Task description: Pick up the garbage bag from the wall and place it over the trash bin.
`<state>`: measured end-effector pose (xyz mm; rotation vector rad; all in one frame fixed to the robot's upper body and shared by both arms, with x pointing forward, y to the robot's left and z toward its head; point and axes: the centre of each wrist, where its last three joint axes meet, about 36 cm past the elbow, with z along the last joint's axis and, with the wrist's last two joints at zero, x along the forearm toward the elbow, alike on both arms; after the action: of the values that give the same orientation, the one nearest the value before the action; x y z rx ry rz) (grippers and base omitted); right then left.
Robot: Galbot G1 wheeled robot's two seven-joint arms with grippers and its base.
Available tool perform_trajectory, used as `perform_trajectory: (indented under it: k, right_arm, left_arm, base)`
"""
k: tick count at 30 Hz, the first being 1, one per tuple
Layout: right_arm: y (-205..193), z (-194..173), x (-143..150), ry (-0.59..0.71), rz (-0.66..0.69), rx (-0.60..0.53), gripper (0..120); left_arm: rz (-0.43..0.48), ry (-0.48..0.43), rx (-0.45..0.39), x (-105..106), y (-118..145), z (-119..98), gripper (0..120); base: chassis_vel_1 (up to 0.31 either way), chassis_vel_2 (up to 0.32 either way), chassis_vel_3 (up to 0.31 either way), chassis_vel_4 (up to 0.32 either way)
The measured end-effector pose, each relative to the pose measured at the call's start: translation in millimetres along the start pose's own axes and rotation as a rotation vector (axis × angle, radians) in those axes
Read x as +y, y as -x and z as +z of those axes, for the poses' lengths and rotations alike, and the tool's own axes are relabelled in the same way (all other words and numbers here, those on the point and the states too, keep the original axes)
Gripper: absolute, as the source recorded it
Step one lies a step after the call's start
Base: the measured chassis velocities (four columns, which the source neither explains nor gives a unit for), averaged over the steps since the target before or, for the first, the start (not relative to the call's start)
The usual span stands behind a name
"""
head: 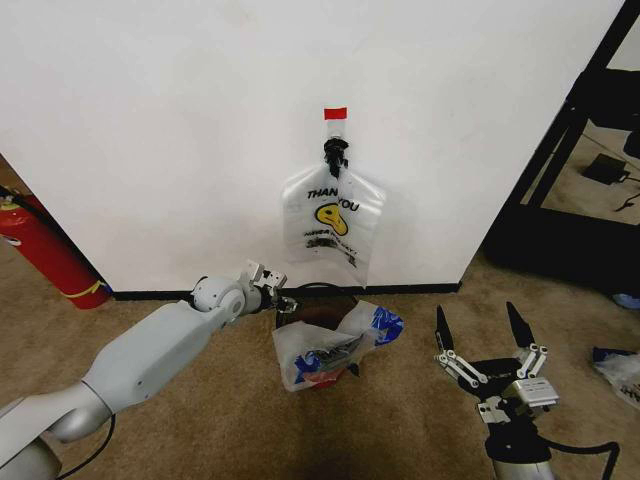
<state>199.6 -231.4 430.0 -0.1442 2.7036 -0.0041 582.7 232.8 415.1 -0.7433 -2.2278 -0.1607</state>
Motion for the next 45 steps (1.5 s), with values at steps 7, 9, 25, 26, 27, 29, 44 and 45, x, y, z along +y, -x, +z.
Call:
perform_trajectory:
  k: [7, 9, 25, 26, 27, 29, 44, 45]
  right_arm:
    - [-1.3, 5.1, 0.4, -0.009, 0.0, -0.001, 100]
    - [-1.5, 5.9, 0.7, -0.009, 0.0, 0.0, 100]
    - [-3.3, 15.1, 3.6, 0.005, 0.006, 0.016, 100]
    - [-3.3, 15.6, 3.7, 0.007, 0.009, 0.017, 100]
    - [-3.1, 15.6, 3.8, 0.01, 0.011, 0.017, 100]
    - [-1.9, 15.8, 3.9, 0.014, 0.018, 0.019, 100]
    - [2.1, 20.0, 2.6, 0.007, 0.041, 0.037, 100]
    - [2.1, 20.0, 2.6, 0.007, 0.041, 0.037, 100]
  left_arm:
    - [0.001, 0.013, -0.004, -9.3, 0.8, 4.2, 6]
    - [0.002, 0.013, -0.005, -10.3, 0.5, 3.7, 0]
    - [-0.018, -0.081, -0.019, -16.4, -16.8, 8.4, 0]
    - [-0.026, -0.101, -0.025, -17.1, -23.1, 5.8, 0]
    - [-0.029, -0.112, -0.031, -18.0, -28.0, 3.4, 0]
    - [-0.04, -0.146, -0.049, -20.6, -40.9, -3.3, 0]
    - [-0.273, -0.36, -0.143, -69.0, -89.3, 17.0, 0]
    - [-0.273, -0.36, -0.143, -69.0, -89.3, 17.0, 0]
  base:
    - [0.0, 0.0, 0.0, 0.0]
    - [0.0, 0.0, 0.0, 0.0]
    - [0.0, 0.0, 0.0, 0.0]
    - [0.0, 0.0, 0.0, 0.0]
    - [0.0, 0.0, 0.0, 0.0]
    - [0.0, 0.0, 0.0, 0.0]
    - [0.0, 0.0, 0.0, 0.0]
    - [0.0, 0.0, 0.0, 0.0]
